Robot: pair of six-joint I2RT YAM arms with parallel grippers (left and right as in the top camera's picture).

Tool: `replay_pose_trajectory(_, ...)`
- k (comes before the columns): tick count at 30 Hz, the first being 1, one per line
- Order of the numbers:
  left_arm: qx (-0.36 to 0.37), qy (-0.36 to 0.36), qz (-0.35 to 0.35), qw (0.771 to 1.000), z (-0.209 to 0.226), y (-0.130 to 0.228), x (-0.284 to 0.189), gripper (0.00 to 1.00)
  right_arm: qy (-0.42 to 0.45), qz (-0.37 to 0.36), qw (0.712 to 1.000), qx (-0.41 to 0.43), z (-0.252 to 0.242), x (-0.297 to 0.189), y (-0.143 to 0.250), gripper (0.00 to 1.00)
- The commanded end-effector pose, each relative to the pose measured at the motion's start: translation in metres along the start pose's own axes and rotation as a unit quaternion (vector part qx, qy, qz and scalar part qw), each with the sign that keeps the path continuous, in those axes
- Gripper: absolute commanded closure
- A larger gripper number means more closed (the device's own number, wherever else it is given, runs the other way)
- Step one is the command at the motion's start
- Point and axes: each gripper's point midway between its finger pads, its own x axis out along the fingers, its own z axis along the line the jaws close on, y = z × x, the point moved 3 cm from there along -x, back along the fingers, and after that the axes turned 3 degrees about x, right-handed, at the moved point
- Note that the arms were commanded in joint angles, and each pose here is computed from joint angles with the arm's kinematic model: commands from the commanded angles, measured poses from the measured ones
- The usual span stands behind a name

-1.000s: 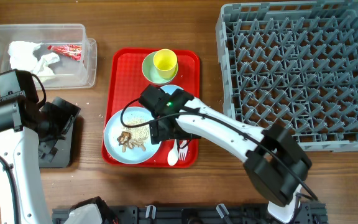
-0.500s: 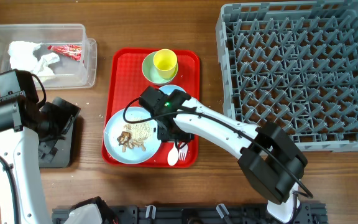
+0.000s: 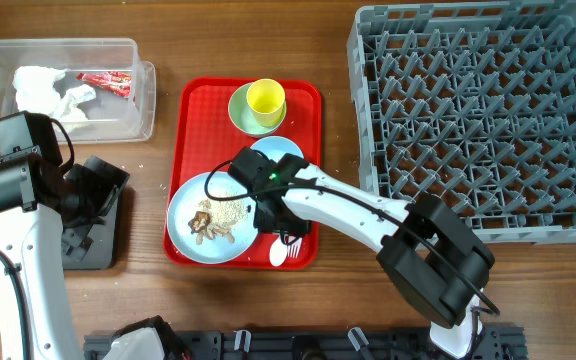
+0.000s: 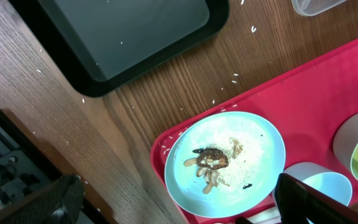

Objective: Sort waste into correct bins and load items into the dishwasher rack
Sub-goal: 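Grasp the white spoon on the red tray with the right gripper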

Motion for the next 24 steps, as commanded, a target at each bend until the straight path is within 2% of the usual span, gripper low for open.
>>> replay_pose_trajectory(1, -0.011, -0.006, -0.007, 1.0, 0.003, -0.002, 0.0, 0.0, 0.015, 0.015, 0.999, 0.041, -0.01, 0.013, 0.006, 0.62)
replay_pose_trajectory(3, -0.011, -0.006, -0.007, 1.0, 0.003, -0.002, 0.0, 0.0, 0.015, 0.015, 0.998, 0.054, -0.01, 0.013, 0.005, 0.61)
replay_pose_trajectory(4, -0.011, -0.006, -0.007, 1.0, 0.003, -0.002, 0.0, 0.0, 0.013, 0.014, 0.998, 0.054, -0.009, 0.013, 0.005, 0.57)
replay_pose_trajectory(7, -0.011, -0.006, -0.007, 1.0, 0.003, -0.002, 0.0, 0.0, 0.009, 0.006, 0.998, 0.054, -0.008, 0.013, 0.002, 0.56)
replay_pose_trajectory(16, -0.011, -0.006, -0.007, 1.0, 0.003, -0.002, 0.0, 0.0, 0.009, 0.003, 0.999, 0.043, -0.003, 0.014, 0.008, 0.72)
replay_pose_trajectory(24, -0.011, -0.006, -0.007, 1.0, 0.003, -0.002, 0.0, 0.0, -0.002, -0.001, 0.999, 0.034, 0.004, 0.021, 0.017, 0.7)
